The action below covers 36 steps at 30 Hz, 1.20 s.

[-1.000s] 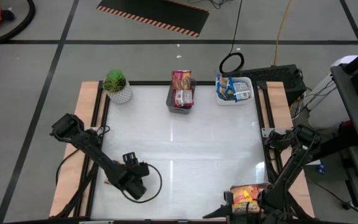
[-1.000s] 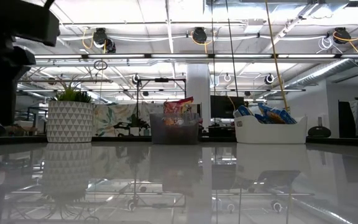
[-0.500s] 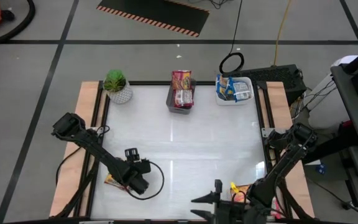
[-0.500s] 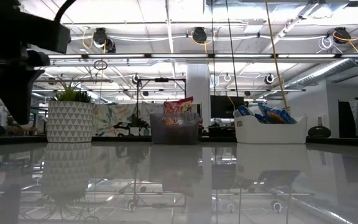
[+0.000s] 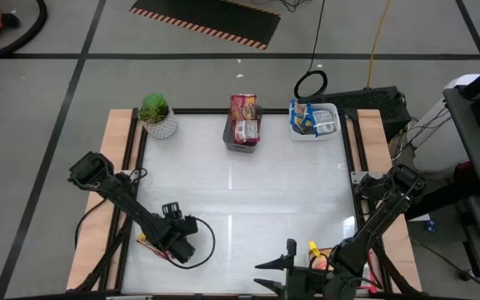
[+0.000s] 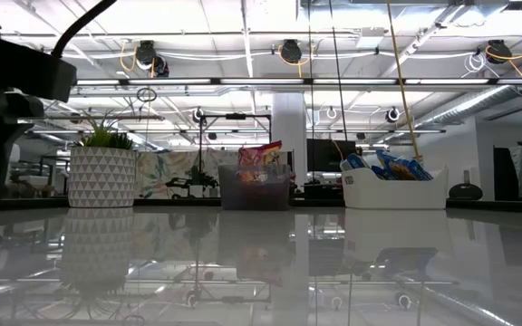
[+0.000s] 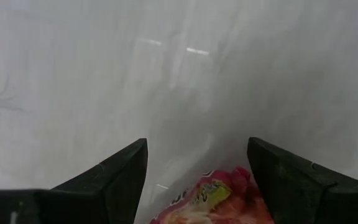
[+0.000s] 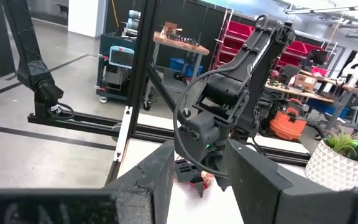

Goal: Sort Maruchan noodles
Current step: Put the red noodle pack into the black bin

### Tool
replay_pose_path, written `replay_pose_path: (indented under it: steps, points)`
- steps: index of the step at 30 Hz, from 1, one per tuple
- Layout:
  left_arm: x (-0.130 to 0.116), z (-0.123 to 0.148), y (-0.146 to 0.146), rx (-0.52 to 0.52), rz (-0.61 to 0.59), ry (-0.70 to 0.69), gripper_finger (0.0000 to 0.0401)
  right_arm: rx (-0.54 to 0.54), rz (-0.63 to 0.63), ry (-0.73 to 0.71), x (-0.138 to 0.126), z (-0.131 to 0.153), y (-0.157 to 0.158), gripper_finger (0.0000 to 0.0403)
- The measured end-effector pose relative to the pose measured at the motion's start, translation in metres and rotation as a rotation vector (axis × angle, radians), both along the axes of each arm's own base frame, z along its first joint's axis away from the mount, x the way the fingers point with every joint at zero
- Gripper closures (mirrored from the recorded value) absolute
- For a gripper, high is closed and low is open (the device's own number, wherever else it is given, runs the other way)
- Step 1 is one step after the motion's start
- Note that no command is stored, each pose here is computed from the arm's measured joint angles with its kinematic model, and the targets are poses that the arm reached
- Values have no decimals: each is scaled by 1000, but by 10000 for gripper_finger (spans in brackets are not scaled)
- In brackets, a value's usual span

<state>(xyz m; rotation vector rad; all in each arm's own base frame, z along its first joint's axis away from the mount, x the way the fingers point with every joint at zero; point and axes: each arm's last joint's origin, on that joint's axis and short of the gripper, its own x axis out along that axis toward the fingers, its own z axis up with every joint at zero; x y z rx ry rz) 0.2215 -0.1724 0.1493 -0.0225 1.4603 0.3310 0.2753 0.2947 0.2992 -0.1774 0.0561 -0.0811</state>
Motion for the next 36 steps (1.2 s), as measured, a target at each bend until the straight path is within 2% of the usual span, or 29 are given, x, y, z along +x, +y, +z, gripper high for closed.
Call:
replay_pose_path:
  steps: [7, 12, 19, 23, 27, 33, 36]
  points:
    - [-1, 0, -2, -70, 36, 48, 119, -7, 0, 0, 0, 0, 0, 264]
    - [-2, 0, -2, -74, 35, 54, 119, -7, 7, 1, -2, 0, 2, 264]
    - [-1, 0, -2, -67, -24, 60, 130, 0, 22, -4, -6, 1, 6, 264]
    - [-2, 0, -2, -66, -79, 70, 177, -2, 22, -4, -7, 2, 5, 264]
    - [-3, -1, -1, -62, -115, 96, 249, 0, 20, -6, -8, 6, 3, 264]
    - [-4, 0, -3, -102, -120, 120, 358, -3, 40, -3, -14, 5, 9, 264]
    - [-3, 2, -4, -114, -118, 120, 393, -4, 49, -5, -17, 6, 10, 264]
